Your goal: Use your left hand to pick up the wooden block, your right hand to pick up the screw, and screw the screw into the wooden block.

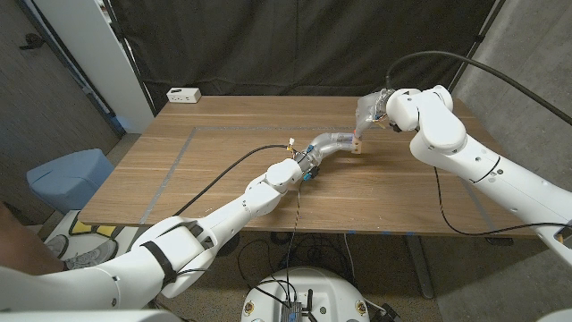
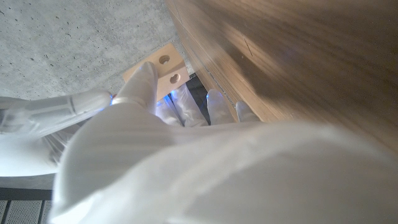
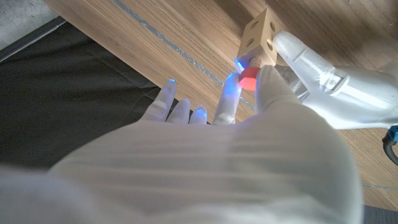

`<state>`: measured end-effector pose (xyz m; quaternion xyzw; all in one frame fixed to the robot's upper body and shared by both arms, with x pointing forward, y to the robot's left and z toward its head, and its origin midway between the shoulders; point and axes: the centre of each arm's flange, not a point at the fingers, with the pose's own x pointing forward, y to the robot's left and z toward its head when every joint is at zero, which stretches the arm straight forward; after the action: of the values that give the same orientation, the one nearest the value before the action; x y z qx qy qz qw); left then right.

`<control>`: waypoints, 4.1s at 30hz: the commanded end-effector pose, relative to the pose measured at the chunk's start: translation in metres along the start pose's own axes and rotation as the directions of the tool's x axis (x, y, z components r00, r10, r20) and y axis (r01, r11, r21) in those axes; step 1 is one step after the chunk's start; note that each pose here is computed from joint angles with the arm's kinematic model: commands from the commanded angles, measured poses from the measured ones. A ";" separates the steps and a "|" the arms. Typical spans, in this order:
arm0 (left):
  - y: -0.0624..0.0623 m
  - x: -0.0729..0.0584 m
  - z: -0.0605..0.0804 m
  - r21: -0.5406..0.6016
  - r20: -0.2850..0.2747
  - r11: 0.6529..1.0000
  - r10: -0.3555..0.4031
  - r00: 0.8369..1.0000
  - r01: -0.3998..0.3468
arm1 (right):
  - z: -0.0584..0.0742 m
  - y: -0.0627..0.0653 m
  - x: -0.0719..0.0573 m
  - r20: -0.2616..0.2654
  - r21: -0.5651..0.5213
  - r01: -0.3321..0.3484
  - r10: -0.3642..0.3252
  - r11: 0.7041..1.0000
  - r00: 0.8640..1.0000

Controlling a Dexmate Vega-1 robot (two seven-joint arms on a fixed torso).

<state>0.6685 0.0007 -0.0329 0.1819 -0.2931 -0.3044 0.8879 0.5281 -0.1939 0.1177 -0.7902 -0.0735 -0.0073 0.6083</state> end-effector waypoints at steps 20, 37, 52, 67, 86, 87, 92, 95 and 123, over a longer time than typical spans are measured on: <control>0.000 0.001 0.001 -0.001 0.001 1.000 0.000 1.000 0.000 | 0.001 0.004 -0.001 -0.029 0.007 0.053 -0.053 0.999 0.998; -0.002 -0.002 0.000 -0.004 -0.001 1.000 0.005 1.000 -0.005 | 0.002 0.007 -0.002 -0.038 0.010 0.061 -0.061 0.998 0.997; -0.002 -0.002 0.000 -0.005 -0.003 1.000 0.012 1.000 -0.012 | 0.005 0.010 0.001 -0.050 0.005 0.076 -0.075 0.997 0.996; -0.003 -0.001 0.001 -0.008 -0.003 1.000 0.011 1.000 -0.011 | 0.007 0.012 0.002 -0.058 0.004 0.089 -0.088 0.996 0.994; -0.002 -0.003 -0.001 -0.014 -0.003 1.000 0.016 1.000 -0.016 | 0.008 0.014 0.006 -0.071 -0.004 0.124 -0.124 0.992 0.990; -0.002 -0.003 -0.001 -0.016 -0.003 1.000 0.017 1.000 -0.017 | 0.008 0.015 0.006 -0.073 -0.004 0.124 -0.124 0.992 0.990; -0.001 -0.003 -0.002 -0.019 -0.005 1.000 0.018 1.000 -0.018 | 0.008 0.016 0.008 -0.078 -0.001 0.130 -0.130 0.991 0.988; 0.000 -0.003 -0.002 -0.019 -0.005 1.000 0.018 1.000 -0.018 | 0.007 0.017 0.008 -0.082 -0.002 0.138 -0.137 0.990 0.987; 0.003 -0.003 -0.004 -0.028 -0.002 0.999 0.018 1.000 -0.018 | 0.003 0.013 0.001 -0.087 0.020 0.171 -0.169 0.985 0.982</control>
<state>0.6697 0.0053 -0.0359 0.1689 -0.2890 -0.2986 0.8938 0.5349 -0.1924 0.1019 -0.7744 -0.1111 -0.0930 0.6158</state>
